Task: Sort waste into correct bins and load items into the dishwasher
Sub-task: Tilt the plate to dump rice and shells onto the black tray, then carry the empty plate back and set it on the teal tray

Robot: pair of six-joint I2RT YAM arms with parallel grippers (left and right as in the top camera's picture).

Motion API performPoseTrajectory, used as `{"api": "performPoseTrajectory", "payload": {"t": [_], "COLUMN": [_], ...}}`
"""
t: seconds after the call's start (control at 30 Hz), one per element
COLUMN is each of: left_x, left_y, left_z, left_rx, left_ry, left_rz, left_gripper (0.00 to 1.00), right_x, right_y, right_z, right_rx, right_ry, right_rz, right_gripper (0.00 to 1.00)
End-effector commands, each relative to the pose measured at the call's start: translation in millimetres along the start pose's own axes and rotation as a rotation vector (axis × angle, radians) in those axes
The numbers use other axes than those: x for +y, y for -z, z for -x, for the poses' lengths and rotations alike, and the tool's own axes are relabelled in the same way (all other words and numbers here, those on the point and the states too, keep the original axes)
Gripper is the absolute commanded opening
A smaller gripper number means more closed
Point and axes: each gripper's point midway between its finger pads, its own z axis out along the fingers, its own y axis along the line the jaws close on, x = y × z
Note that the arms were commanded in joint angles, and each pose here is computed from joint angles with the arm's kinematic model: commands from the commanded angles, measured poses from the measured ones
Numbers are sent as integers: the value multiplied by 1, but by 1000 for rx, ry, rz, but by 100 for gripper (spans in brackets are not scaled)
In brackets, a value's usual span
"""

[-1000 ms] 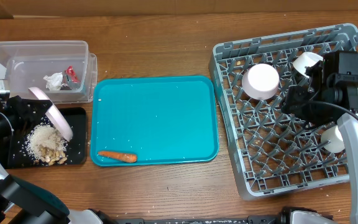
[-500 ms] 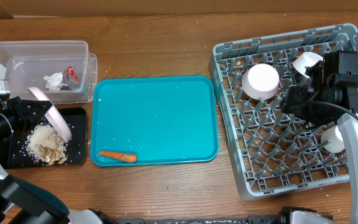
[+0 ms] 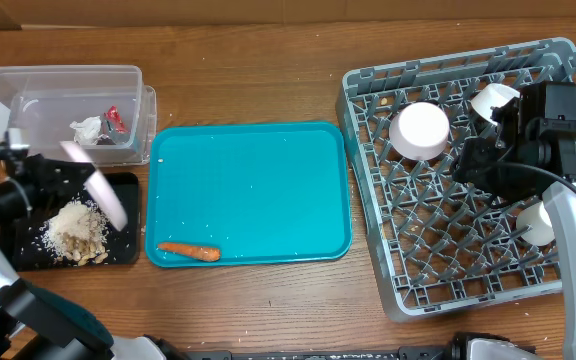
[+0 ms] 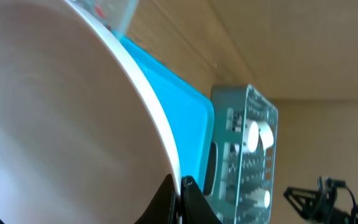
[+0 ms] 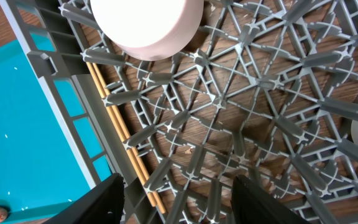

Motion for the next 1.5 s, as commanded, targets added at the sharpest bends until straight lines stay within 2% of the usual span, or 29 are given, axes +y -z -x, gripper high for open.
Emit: {"api": "performPoseTrajectory", "payload": {"t": [0.0, 0.2, 0.37, 0.63, 0.83, 1.07, 1.23, 1.3, 1.33, 1.37, 1.4, 1.43, 1.47], "left_x": [-26, -57, -77, -113, -107, -98, -96, -102, -104, -106, -108, -108, -108], "left_y": [-21, -65, -114, -187, -228, -261, -266, -264, -261, -258, -254, -249, -243], "left_z": [-18, -51, -79, -134, -181, -230, -233, -224, -220, -214, -209, -203, -197], "left_rx": [83, 247, 355, 406, 428, 529, 534, 513, 504, 494, 485, 477, 476], "left_ry": [-110, -257, -368, -554, -603, -662, -671, -672, -667, -659, -651, -640, -637], "left_rz": [-1, 5, 98, 264, 453, 488, 486, 475, 473, 475, 477, 486, 493], "left_gripper": [4, 4, 4, 4, 4, 4, 4, 10, 19, 42, 75, 86, 90], "right_x": [-1, 0, 0, 0, 0, 0, 0, -1, 0, -1, -1, -1, -1], "right_y": [-1, -1, -1, -1, -1, -1, -1, -1, -1, -1, -1, -1, -1], "right_z": [1, 2, 2, 3, 3, 3, 2, 1, 1, 1, 1, 1, 0], "right_rx": [-4, -8, -8, -10, -10, -11, -6, -3, -3, -3, -2, -1, 0], "right_ry": [6, 6, 6, 7, 7, 7, 6, 5, 6, 5, 5, 5, 5], "right_rz": [2, 3, 3, 3, 3, 3, 3, 2, 2, 2, 1, 1, 1], "right_gripper": [58, 58, 58, 58, 58, 59, 59, 58, 59, 59, 59, 62, 63]}}
